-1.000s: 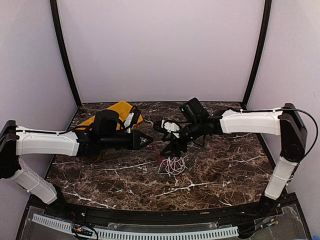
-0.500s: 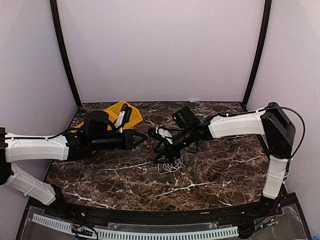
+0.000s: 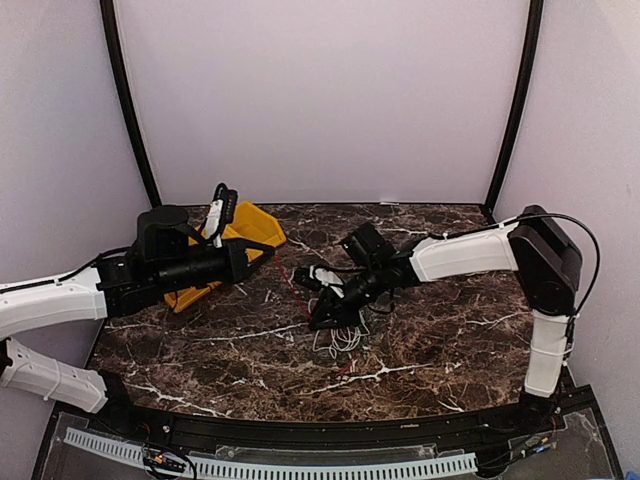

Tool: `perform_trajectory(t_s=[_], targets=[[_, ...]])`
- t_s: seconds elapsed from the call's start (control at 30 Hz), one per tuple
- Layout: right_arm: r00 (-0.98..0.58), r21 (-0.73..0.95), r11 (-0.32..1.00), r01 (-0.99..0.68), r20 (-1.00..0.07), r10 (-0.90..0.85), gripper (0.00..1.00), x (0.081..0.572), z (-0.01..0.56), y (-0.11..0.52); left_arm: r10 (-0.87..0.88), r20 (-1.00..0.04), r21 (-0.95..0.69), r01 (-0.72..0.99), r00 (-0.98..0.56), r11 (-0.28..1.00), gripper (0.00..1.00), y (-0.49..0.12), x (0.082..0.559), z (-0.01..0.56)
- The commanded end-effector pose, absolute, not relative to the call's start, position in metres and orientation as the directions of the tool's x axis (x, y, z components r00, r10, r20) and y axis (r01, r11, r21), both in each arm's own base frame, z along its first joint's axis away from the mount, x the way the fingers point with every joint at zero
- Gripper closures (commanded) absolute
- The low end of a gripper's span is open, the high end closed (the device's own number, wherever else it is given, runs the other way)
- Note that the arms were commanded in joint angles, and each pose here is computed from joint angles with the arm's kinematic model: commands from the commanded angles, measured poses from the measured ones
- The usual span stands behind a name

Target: Untangle the cables

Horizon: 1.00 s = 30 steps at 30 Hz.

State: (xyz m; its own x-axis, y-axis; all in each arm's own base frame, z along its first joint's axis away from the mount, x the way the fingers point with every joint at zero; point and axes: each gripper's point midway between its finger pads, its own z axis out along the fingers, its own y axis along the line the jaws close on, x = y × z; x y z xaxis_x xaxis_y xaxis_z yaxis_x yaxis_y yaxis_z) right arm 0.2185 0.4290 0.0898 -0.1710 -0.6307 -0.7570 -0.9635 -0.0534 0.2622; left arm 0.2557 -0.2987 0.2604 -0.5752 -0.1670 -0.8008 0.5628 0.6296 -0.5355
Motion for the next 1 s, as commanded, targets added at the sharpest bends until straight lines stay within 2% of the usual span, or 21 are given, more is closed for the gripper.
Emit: perform_trajectory(t_s=[0.0,0.17,0.33,0.67,0.87,0.97], targets=[[-0.177,0.276,-0.042,-0.96,-0.717,-0.675,0.8,0.214,0.066,0.423,-0.234,-0.886,-0.436,0.551,-0.4,0.712,1.0,-0.263,0.262,0.333],[-0.191,0.292,-0.03,-0.956,-0.694,-0.694,0.82,0.215,0.054,0.422,-0.233,-0.933,-0.343,0.491,-0.273,0.801,1.0,-0.224,0.26,0.387],[-0.199,0.293,-0.01,-0.956,-0.673,-0.712,0.86,0.218,0.043,0.421,-0.266,-0.951,-0.31,0.458,-0.16,0.833,1.0,-0.191,0.248,0.444],[-0.202,0.275,0.022,-0.961,-0.646,-0.736,0.89,0.224,0.032,0.417,-0.299,-0.954,-0.285,0.349,-0.016,0.892,1.0,-0.134,0.23,0.491],[-0.169,0.241,0.005,-0.971,-0.667,-0.726,0.83,0.228,0.054,0.419,-0.243,-0.969,-0.247,0.285,-0.05,0.926,1.0,-0.128,0.236,0.479],[-0.139,0.191,0.006,-0.982,-0.69,-0.711,0.73,0.233,0.08,0.417,-0.2,-0.976,-0.214,0.252,-0.08,0.944,1.0,-0.131,0.243,0.461]])
